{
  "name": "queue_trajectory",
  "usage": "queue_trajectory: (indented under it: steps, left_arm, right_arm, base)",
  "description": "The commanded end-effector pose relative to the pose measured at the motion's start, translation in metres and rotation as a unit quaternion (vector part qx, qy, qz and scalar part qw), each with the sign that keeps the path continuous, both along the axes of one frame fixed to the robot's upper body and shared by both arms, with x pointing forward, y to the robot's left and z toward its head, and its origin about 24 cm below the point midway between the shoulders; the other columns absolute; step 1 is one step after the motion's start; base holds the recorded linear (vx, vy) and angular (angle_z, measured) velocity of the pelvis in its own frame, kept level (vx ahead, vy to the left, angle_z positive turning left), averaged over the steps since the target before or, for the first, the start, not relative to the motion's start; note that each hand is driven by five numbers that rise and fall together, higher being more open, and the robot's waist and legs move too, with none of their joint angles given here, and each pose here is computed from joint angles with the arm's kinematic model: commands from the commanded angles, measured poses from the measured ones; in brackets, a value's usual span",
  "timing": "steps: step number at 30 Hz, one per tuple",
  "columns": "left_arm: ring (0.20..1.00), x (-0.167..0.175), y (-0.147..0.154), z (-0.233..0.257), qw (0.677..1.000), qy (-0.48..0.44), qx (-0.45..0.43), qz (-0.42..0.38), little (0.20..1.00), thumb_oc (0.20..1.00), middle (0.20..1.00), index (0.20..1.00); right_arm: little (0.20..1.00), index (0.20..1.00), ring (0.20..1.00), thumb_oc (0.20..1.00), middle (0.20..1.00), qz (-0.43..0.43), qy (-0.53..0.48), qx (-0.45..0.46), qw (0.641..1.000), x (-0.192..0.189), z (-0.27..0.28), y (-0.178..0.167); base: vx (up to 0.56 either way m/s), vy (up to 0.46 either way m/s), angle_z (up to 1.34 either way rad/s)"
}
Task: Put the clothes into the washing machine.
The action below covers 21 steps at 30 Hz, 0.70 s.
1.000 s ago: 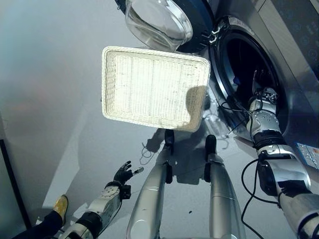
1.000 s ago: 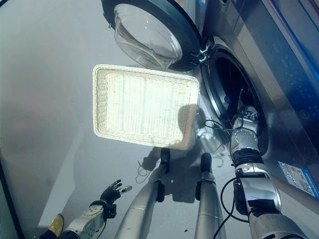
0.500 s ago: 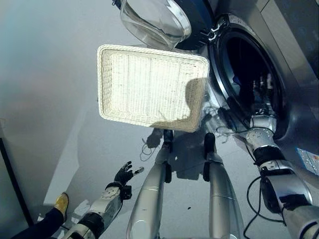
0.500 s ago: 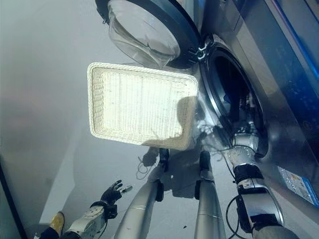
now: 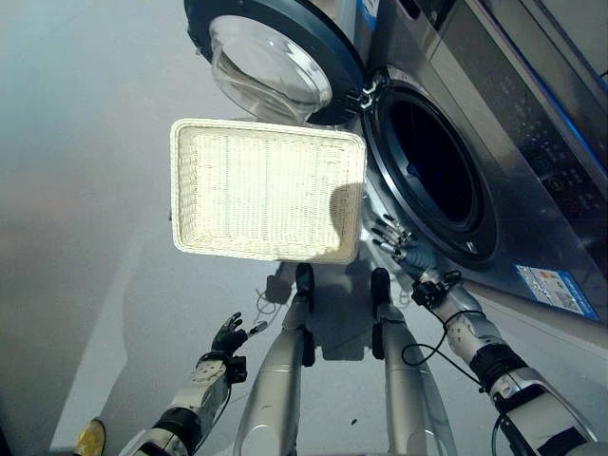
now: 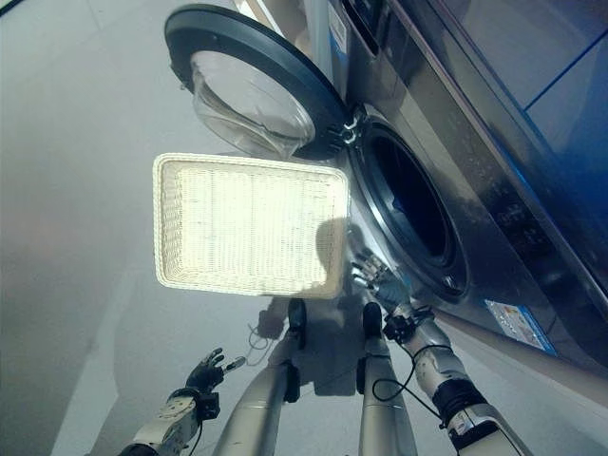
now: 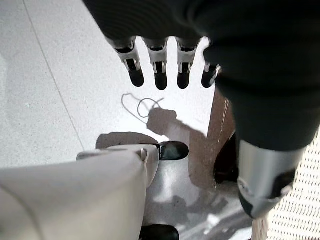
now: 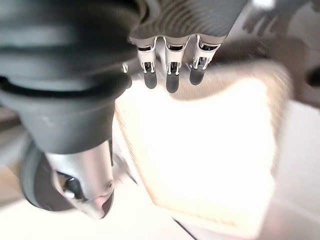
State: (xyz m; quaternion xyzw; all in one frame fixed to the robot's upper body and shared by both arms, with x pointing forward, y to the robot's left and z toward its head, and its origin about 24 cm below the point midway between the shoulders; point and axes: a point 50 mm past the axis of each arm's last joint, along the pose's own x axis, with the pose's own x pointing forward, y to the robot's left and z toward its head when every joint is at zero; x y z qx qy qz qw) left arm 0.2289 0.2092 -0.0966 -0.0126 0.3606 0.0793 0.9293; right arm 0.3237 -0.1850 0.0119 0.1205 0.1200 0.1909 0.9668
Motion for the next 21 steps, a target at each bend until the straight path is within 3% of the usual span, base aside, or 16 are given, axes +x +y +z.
queue_trajectory:
  steps: [1,7,16,21]
  left_arm:
    - [1.0,-0.009,0.015,-0.004,1.0,0.013,0.025,-0.001,1.0,1.0,1.0,1.0]
    - [1.0,-0.018,0.018,-0.012,1.0,0.027,0.002,-0.01,1.0,1.0,1.0,1.0]
    - [1.0,-0.054,0.008,-0.034,0.997,0.052,-0.034,-0.043,1.0,1.0,1.0,1.0]
    - [1.0,-0.082,0.003,-0.049,0.991,0.115,-0.032,-0.069,1.0,1.0,1.0,1.0]
  right_arm:
    - [1.0,1.0,1.0,1.0,1.0,0.022,-0.013,-0.009,1.0,0.001,0.008,0.004]
    - [1.0,1.0,1.0,1.0,1.0,-0.059,0.157,-0.115,0.979,-0.047,-0.073,-0.016]
    - [1.0,1.0,1.0,1.0,1.0,-0.058,0.331,-0.217,0.917,-0.144,-0.143,-0.037]
    - [1.0,1.0,1.0,1.0,1.0,-0.016,0.379,-0.246,0.892,-0.173,-0.158,-0.033]
  base:
    - [-0.04,0.024,0.03]
    - [-0.05,0.023,0.13]
    - [0.09,-0.019,0.11]
    - [0.15,-0.034,0.06]
